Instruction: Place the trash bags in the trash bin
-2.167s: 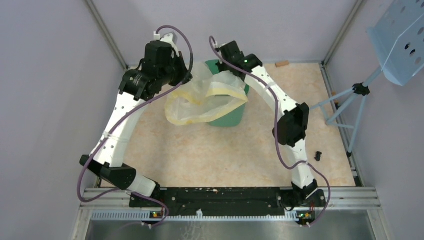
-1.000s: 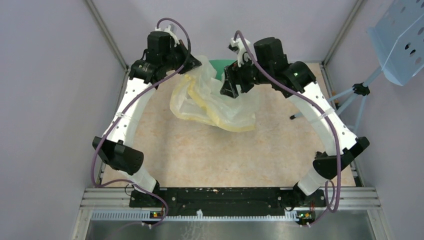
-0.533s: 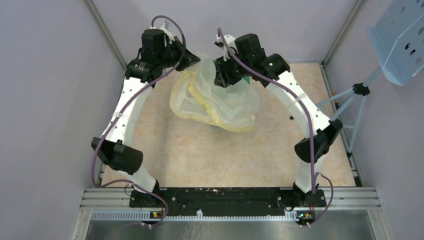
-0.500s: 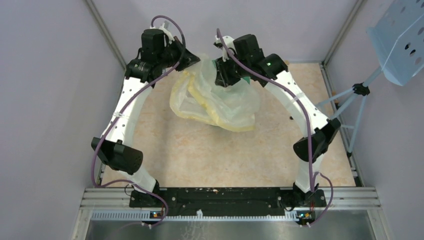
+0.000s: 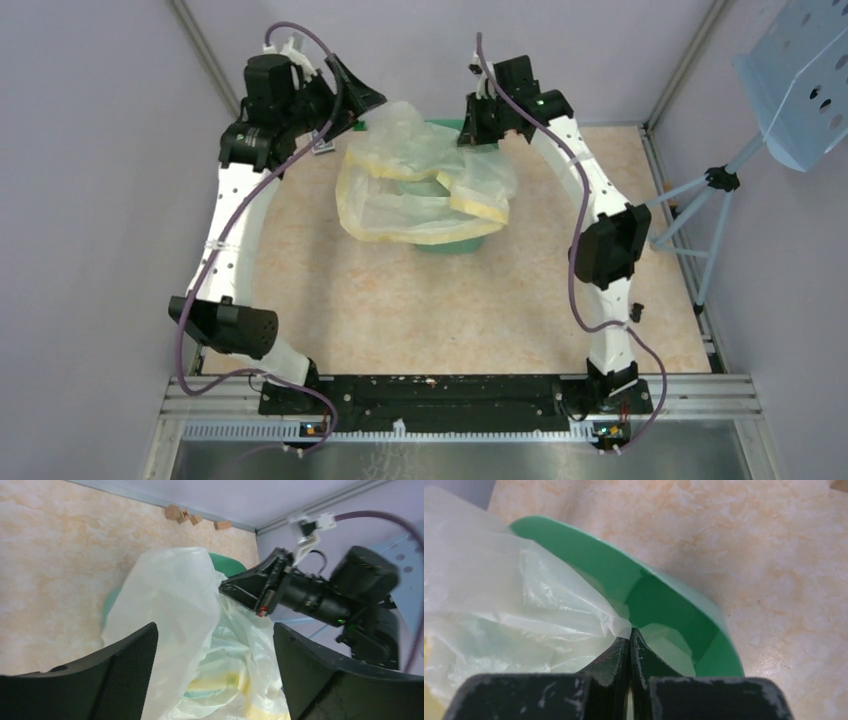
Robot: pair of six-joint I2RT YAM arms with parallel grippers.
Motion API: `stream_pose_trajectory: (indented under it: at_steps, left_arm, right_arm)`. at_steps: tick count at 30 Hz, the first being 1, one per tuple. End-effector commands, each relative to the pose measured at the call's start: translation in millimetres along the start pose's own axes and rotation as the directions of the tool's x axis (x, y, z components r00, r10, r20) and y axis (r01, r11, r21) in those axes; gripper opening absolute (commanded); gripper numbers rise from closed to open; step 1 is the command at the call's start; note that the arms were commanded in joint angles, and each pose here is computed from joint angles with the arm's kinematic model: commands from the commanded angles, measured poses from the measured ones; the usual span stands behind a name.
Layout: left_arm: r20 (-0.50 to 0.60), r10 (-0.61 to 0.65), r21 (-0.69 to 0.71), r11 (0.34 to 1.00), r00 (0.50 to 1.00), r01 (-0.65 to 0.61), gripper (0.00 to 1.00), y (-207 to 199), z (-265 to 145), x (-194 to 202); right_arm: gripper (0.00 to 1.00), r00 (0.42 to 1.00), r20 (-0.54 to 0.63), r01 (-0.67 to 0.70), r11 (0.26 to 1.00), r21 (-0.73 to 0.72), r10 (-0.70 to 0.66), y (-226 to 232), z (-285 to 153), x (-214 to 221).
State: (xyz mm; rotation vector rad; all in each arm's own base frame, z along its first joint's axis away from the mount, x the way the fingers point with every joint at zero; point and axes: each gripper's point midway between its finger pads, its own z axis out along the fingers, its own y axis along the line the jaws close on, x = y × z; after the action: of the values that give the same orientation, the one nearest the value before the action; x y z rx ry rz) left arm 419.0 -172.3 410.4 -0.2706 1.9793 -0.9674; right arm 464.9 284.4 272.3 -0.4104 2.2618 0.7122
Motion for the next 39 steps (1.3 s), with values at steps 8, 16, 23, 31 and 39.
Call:
stream_pose_trajectory:
  at_steps: [8, 16, 23, 31, 39]
  left_arm:
    - [0.152, 0.137, -0.183, 0.977, 0.979, -0.109, 0.95, 32.1, -106.4, -31.7]
    - [0.06, 0.256, -0.062, 0.966, 0.965, -0.252, 0.98, 33.4, -130.5, 31.1]
    - [0.145, 0.382, -0.032, 0.924, 0.913, -0.381, 0.99, 24.1, -144.8, 30.4]
    - [0.122, 0.478, 0.009, 0.876, 0.87, -0.483, 0.99, 16.6, -132.1, 44.2]
    - [-0.021, 0.67, -0.104, 0.737, 0.742, -0.668, 0.99, 20.0, -95.7, 69.2]
  right_arm:
    - [0.0, 0.997, -0.074, -0.017, 1.0, -0.004, 0.017, -11.5, 47.0, 22.1]
    - [0.05, 0.999, -0.038, -0.011, 0.999, -0.033, 0.009, 0.9, 31.0, 8.3]
    - [0.07, 1.0, -0.012, -0.01, 0.999, -0.034, 0.01, 8.2, 15.2, -0.3]
    - [0.08, 0.999, -0.025, -0.021, 0.999, -0.046, 0.02, 11.1, 13.0, 2.3]
    - [0.08, 0.999, -0.023, -0.031, 0.998, -0.059, 0.03, 14.2, 12.7, 1.1]
